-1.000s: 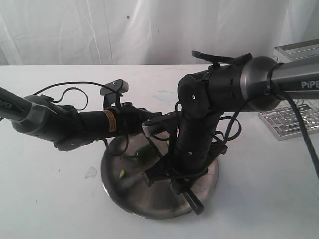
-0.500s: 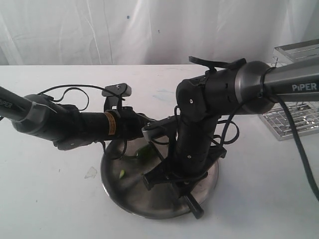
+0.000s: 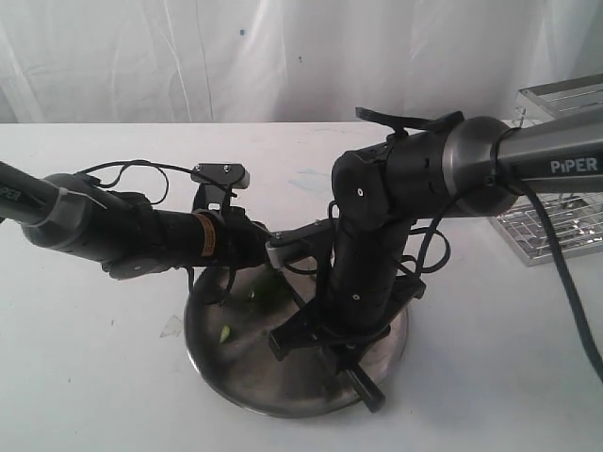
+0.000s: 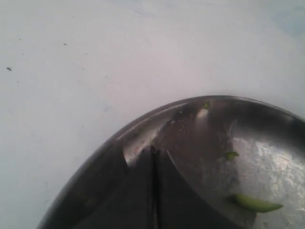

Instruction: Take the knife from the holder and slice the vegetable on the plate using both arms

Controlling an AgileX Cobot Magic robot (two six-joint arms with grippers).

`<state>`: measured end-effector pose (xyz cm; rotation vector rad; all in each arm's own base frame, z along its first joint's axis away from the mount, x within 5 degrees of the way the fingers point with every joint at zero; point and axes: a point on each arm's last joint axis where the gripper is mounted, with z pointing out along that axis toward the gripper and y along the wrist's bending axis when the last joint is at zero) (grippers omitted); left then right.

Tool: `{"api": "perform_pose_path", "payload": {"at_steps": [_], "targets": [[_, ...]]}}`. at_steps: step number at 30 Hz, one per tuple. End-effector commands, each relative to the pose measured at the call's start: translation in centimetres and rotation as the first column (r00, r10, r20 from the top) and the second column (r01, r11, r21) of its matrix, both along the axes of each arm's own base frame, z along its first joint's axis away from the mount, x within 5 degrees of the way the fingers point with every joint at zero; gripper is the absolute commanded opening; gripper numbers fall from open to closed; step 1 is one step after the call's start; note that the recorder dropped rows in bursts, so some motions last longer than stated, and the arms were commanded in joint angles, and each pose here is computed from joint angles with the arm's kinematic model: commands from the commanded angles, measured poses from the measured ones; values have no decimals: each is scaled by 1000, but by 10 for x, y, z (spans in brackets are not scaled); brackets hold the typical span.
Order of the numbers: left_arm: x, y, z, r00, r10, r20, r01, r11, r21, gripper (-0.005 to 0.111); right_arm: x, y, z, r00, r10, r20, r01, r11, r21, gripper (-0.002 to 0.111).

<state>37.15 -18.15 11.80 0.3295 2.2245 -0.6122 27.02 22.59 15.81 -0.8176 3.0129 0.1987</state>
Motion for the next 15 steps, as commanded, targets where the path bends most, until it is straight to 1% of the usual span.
{"api": "perform_pose_path", "payload": {"at_steps": [1,7,11,15], "targets": [[-4,6,-18,998,9,-54,-3,995,95,0,3,1,0,1000,-13,28,12,1000,18,0],[-5,7,-35,996,10,-93,1,994,112,0,6,3,-3,998,-10,58,8,999,31,0],[-7,7,-44,994,-25,-104,41,988,148,0,7,0,-9,999,-7,33,6,1000,5,0],[-7,10,-46,993,-12,-118,33,983,179,0,10,-4,-18,1000,-4,16,5,1000,-23,0]]}}
